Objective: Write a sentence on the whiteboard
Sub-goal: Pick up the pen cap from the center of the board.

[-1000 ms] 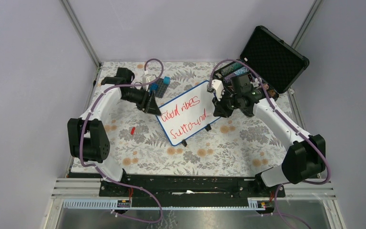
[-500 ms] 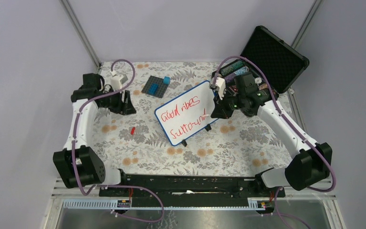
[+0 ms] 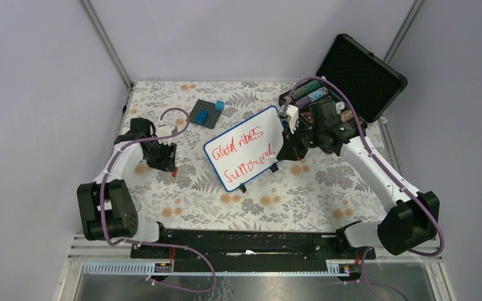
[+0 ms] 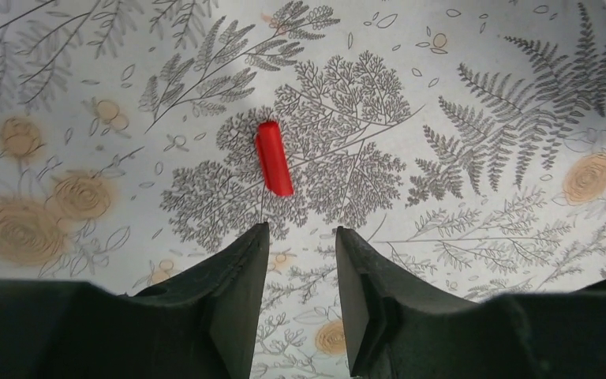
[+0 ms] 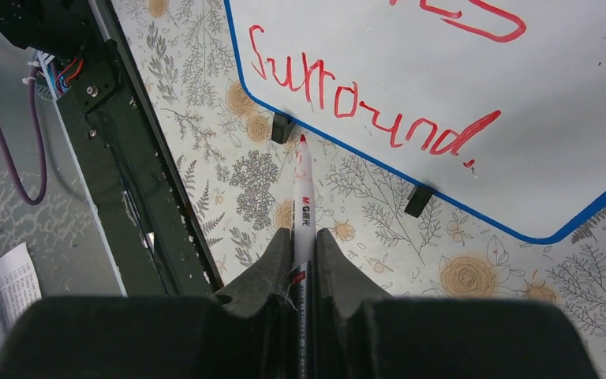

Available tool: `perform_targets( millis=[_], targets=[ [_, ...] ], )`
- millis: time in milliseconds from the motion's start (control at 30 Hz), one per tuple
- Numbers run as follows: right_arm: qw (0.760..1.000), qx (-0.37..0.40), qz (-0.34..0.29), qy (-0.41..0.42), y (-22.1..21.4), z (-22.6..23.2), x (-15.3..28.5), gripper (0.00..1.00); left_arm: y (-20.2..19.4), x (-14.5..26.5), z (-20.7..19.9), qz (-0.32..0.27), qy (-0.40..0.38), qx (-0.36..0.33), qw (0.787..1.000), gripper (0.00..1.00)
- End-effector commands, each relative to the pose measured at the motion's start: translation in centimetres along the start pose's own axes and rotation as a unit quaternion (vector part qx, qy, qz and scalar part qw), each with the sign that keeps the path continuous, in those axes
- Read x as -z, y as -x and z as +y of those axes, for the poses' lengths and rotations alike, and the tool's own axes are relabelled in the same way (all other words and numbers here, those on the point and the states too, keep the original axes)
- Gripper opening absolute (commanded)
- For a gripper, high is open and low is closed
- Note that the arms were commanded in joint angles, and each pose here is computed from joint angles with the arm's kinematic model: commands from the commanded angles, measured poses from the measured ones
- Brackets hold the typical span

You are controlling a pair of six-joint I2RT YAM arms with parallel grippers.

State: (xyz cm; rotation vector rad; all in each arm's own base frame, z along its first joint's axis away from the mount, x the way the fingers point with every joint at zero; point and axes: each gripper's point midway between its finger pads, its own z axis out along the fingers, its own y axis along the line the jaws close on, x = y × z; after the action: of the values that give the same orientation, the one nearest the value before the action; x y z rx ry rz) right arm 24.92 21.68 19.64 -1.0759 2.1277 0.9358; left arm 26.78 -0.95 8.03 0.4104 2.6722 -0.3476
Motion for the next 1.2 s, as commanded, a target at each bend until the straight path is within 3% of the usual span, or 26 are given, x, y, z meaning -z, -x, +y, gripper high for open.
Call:
perform_targets(
  millis=[0, 267, 700, 867, 1100, 1167],
  targets=[
    [1.000, 0.005, -0.030, 0.003, 1.2, 0.9, 0.9, 0.00, 0.9, -2.3, 0.6, -0.004, 0.026, -0.014, 1.000, 0.43],
    [0.999, 0.001, -0.038, -0.004, 1.5, 0.8, 1.0, 0.00, 1.4, -4.6, 1.8, 0.009, 0.052, -0.007, 0.999, 0.43],
    [0.999, 0.000, -0.038, -0.012, 1.7, 0.3, 0.8, 0.00, -1.6, -7.1, 2.6, 0.051, 0.064, -0.012, 0.997, 0.42],
    [0.999, 0.002, -0.035, -0.012, 1.7, 0.0, 0.6, 0.00, -1.6, -7.6, 3.1, 0.064, 0.069, -0.012, 0.995, 0.29],
    [0.999, 0.002, -0.035, -0.006, 2.1, -0.1, 0.4, 0.00, 0.2, -6.1, 3.0, 0.052, 0.062, -0.011, 0.997, 0.00],
    [0.999, 0.001, -0.036, -0.004, 2.2, -0.1, 0.4, 0.00, 1.3, -5.0, 2.9, 0.041, 0.056, -0.013, 0.997, 0.00]
  ],
)
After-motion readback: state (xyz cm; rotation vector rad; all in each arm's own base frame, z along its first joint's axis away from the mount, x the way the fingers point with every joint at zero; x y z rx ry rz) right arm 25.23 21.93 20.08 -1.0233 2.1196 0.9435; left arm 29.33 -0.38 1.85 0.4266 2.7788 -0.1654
